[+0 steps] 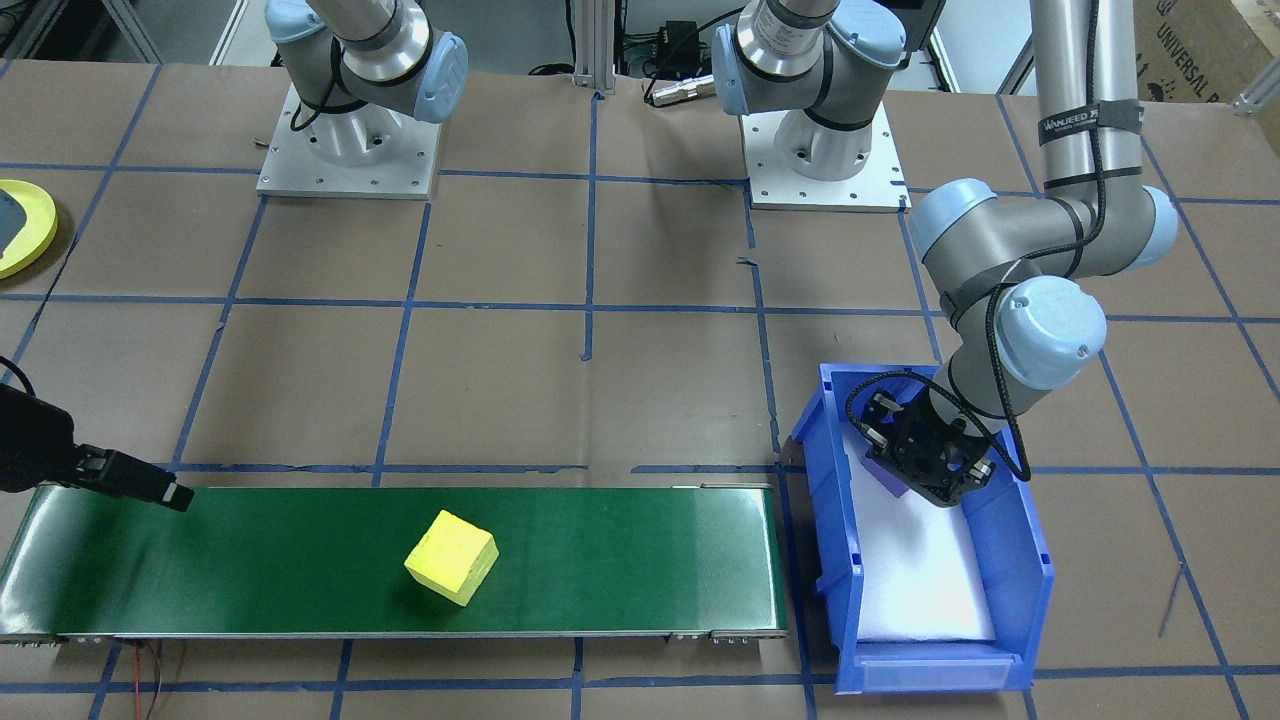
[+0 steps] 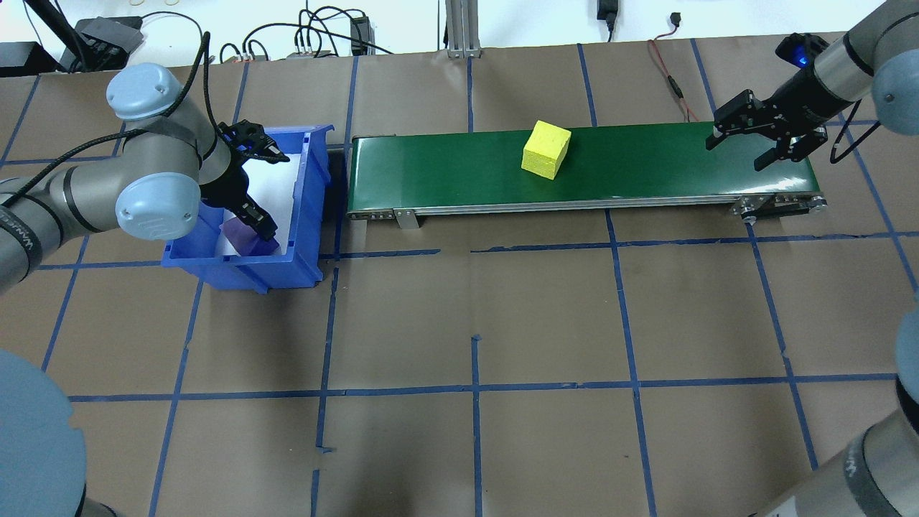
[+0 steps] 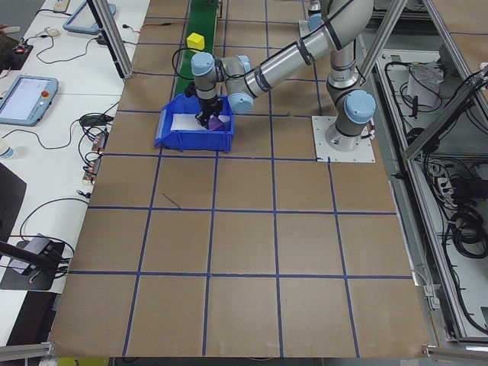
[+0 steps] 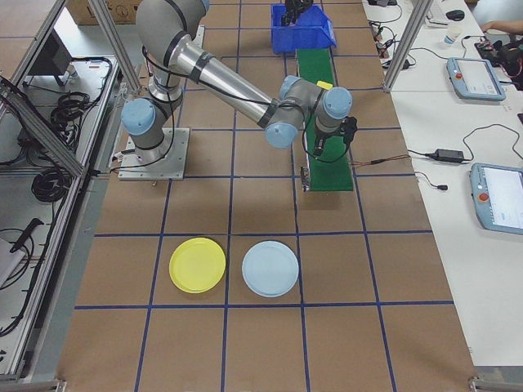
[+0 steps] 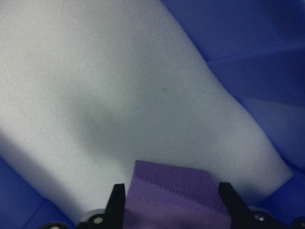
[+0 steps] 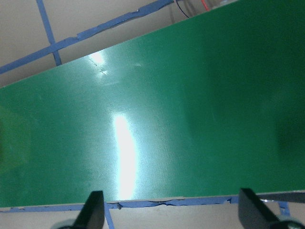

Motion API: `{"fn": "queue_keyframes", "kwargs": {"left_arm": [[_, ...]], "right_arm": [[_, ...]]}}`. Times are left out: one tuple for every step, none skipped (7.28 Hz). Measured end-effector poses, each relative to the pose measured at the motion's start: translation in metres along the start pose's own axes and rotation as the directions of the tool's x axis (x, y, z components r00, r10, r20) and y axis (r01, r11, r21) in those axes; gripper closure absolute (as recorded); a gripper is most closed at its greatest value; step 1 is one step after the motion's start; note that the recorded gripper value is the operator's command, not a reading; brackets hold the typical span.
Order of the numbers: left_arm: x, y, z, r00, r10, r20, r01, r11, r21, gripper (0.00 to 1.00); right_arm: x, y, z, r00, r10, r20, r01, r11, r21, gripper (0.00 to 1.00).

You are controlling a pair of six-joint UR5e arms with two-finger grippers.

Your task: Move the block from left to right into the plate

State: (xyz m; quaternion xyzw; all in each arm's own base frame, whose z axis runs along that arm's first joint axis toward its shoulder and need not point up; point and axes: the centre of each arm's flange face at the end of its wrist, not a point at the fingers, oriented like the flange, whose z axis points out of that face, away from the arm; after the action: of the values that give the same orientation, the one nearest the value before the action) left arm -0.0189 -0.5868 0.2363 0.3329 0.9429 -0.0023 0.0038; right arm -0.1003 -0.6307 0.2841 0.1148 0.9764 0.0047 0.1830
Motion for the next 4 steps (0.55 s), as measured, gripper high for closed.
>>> {"fn": "queue_keyframes", "kwargs": {"left_arm": [[-0.003, -0.003, -0.012, 0.999, -0.028, 0.029, 0.028, 0.999, 0.029, 0.54], [-0.004, -0.006, -0.034, 0.997, -0.052, 0.063, 0.048, 0.996, 0.069, 0.54], [-0.001, -0.011, -0.07, 0.992, -0.074, 0.102, 0.061, 0.989, 0.131, 0.54], [0.009, -0.021, -0.12, 0.986, -0.093, 0.137, 0.061, 0.973, 0.223, 0.54]], "right_arm": [[0.003, 0.002, 0.003, 1.0, 0.002, 0.007, -0.002, 1.0, 0.0, 0.0], [0.004, 0.003, 0.005, 1.0, 0.001, 0.007, -0.001, 1.0, 0.007, 0.0], [0.004, 0.004, 0.004, 1.0, 0.002, 0.005, -0.002, 1.0, 0.012, 0.0], [0.004, 0.004, 0.003, 1.0, 0.003, 0.004, -0.003, 1.0, 0.015, 0.0]]}}
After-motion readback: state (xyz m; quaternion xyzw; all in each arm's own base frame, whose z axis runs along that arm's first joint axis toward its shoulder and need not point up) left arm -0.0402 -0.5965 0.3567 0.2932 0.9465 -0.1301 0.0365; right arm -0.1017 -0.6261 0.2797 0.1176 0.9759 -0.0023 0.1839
